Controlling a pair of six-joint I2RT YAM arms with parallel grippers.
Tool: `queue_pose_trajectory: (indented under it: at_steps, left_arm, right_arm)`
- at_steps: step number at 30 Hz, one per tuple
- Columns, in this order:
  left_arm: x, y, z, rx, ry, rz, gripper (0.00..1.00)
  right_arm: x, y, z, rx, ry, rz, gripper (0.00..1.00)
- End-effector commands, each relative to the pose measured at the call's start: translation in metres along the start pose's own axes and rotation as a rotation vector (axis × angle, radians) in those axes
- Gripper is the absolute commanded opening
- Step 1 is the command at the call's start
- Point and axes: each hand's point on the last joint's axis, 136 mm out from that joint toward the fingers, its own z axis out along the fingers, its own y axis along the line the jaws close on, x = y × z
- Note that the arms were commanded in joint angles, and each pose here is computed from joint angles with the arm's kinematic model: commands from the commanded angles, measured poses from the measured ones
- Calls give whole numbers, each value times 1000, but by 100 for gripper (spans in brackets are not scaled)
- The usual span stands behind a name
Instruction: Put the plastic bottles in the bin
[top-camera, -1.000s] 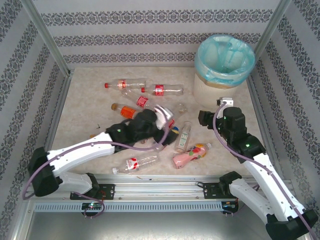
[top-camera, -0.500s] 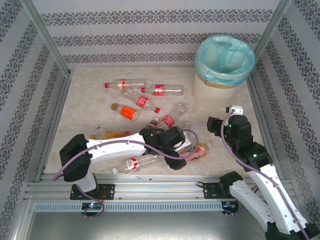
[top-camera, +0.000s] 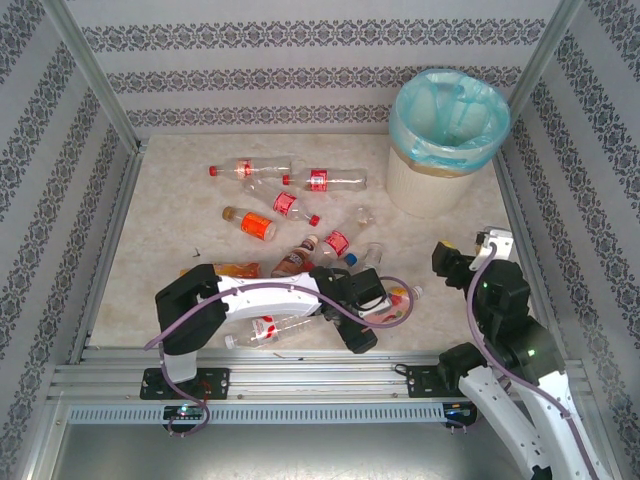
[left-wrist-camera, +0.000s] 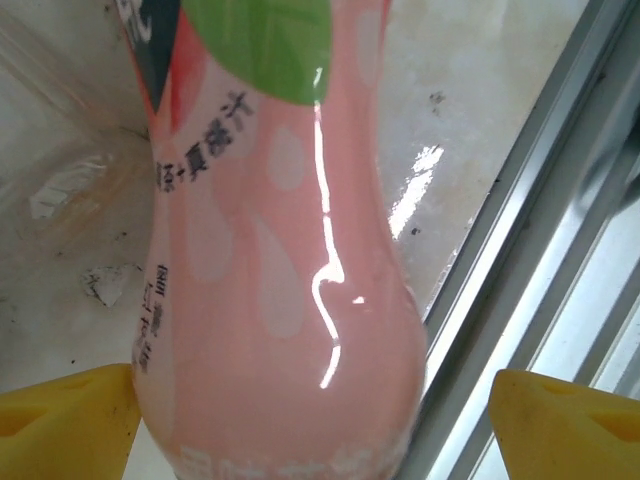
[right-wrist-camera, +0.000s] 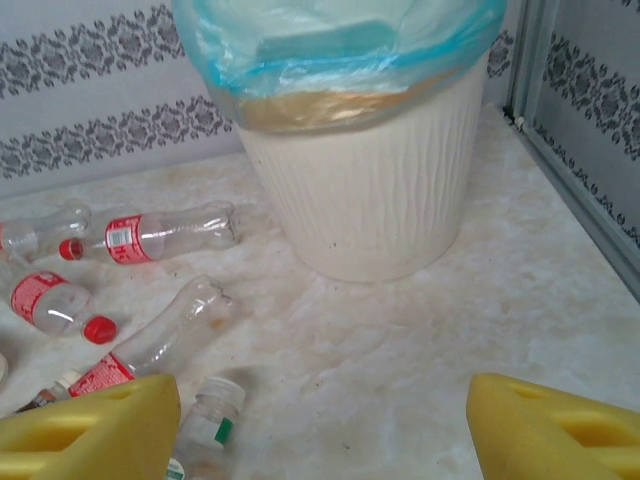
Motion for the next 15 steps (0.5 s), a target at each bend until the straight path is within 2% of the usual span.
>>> queue_pose_trajectory:
  at_steps: [1, 6, 10, 15]
  left_arm:
    - [-1, 4, -1, -53, 17, 26, 90]
    - [-4, 15, 6, -107, 20, 44, 88]
    - [-11, 8, 9, -68, 5, 39, 78]
    - [-10, 5, 15, -51, 19, 23, 70]
  right_arm:
    - [-6, -7, -4, 31, -40, -1, 75]
    - [2, -7, -1, 29, -6, -3, 75]
    - [7, -4, 3, 22, 14, -1, 75]
    - [6, -4, 5, 22, 14, 1, 75]
